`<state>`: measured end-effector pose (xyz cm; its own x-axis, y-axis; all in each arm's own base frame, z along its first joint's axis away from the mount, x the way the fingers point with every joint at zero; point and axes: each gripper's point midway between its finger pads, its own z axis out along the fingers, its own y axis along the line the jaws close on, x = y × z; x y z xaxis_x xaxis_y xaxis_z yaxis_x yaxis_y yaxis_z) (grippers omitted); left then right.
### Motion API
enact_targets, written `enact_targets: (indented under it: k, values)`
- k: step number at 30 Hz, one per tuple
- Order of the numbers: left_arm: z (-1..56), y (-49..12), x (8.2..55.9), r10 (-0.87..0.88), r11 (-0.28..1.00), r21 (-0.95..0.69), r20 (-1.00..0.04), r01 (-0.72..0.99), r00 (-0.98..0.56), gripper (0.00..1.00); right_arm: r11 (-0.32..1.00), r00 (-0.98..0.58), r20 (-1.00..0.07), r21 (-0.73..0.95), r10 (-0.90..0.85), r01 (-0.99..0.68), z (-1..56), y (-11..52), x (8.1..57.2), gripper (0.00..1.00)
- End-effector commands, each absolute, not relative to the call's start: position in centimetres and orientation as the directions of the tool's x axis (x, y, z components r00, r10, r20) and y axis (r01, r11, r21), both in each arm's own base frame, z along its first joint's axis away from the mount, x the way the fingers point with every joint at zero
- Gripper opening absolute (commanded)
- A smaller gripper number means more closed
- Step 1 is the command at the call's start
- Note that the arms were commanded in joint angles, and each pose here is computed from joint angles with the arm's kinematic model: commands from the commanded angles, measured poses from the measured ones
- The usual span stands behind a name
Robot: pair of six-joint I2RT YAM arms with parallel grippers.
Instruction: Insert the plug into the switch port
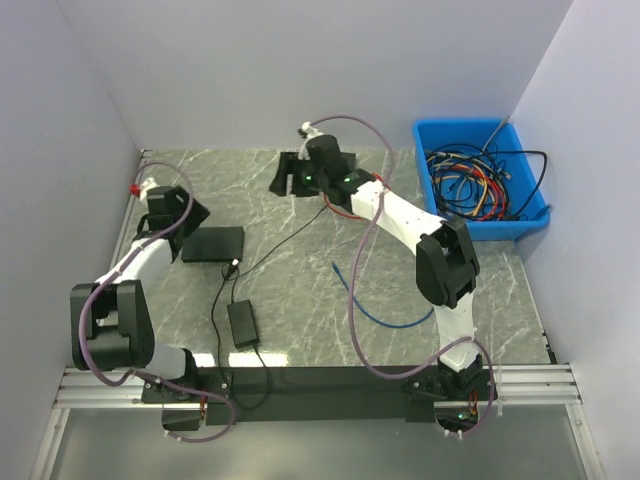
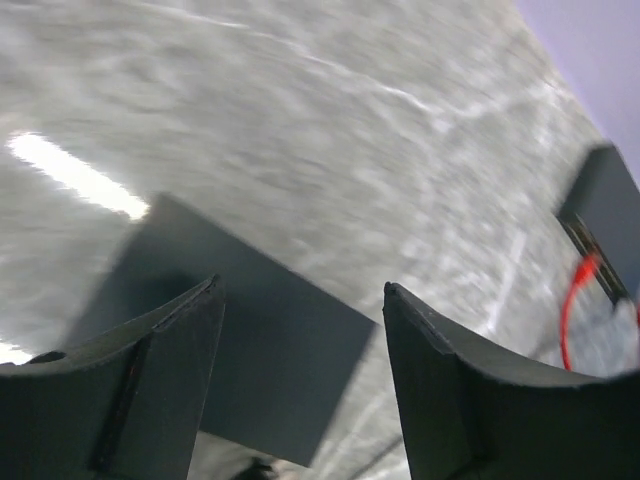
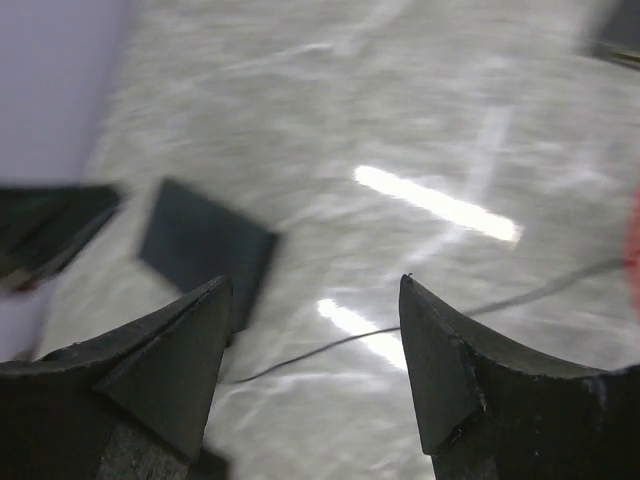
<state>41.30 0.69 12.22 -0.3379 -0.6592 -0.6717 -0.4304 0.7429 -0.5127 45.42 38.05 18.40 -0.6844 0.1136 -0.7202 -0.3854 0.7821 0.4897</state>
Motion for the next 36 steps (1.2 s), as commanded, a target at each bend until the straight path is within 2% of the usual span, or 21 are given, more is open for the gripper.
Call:
enact_targets:
  k: [1,4,9,16,21,32,36]
  values:
    - [11.1,3.3,40.4,-0.721,0.674,-0.518,-0.617,-0.527,-0.314,0.71,0.704,-0.737,-0.673,0.554,0.065,-0.444,16.7,41.8,42.2,0.74]
    - [9.5,5.4,39.8,-0.770,0.616,-0.538,-0.565,-0.576,-0.296,0.72,0.628,-0.790,-0.612,0.629,0.035,-0.459,15.4,45.1,40.2,0.75]
    - [6.6,6.7,39.0,-0.809,0.571,-0.538,-0.497,-0.620,-0.314,0.72,0.646,-0.806,-0.591,0.625,0.026,-0.438,13.9,47.0,40.0,0.75]
    - [2.6,5.7,39.8,-0.823,0.567,-0.533,-0.391,-0.628,-0.412,0.70,0.640,-0.857,-0.515,0.661,0.008,-0.392,10.2,49.4,40.2,0.75]
    - [1.0,3.5,40.2,-0.826,0.556,-0.603,-0.324,-0.572,-0.462,0.67,0.611,-0.884,-0.468,0.700,0.000,-0.371,8.3,51.2,39.5,0.75]
    - [0.6,-1.7,40.4,-0.795,0.579,-0.630,-0.296,-0.518,-0.529,0.67,0.580,-0.905,-0.425,0.740,0.012,-0.340,7.1,52.8,39.6,0.75]
    - [0.1,-4.4,40.8,-0.769,0.602,-0.627,-0.287,-0.495,-0.571,0.67,0.595,-0.904,-0.427,0.736,0.036,-0.324,6.5,51.9,41.3,0.75]
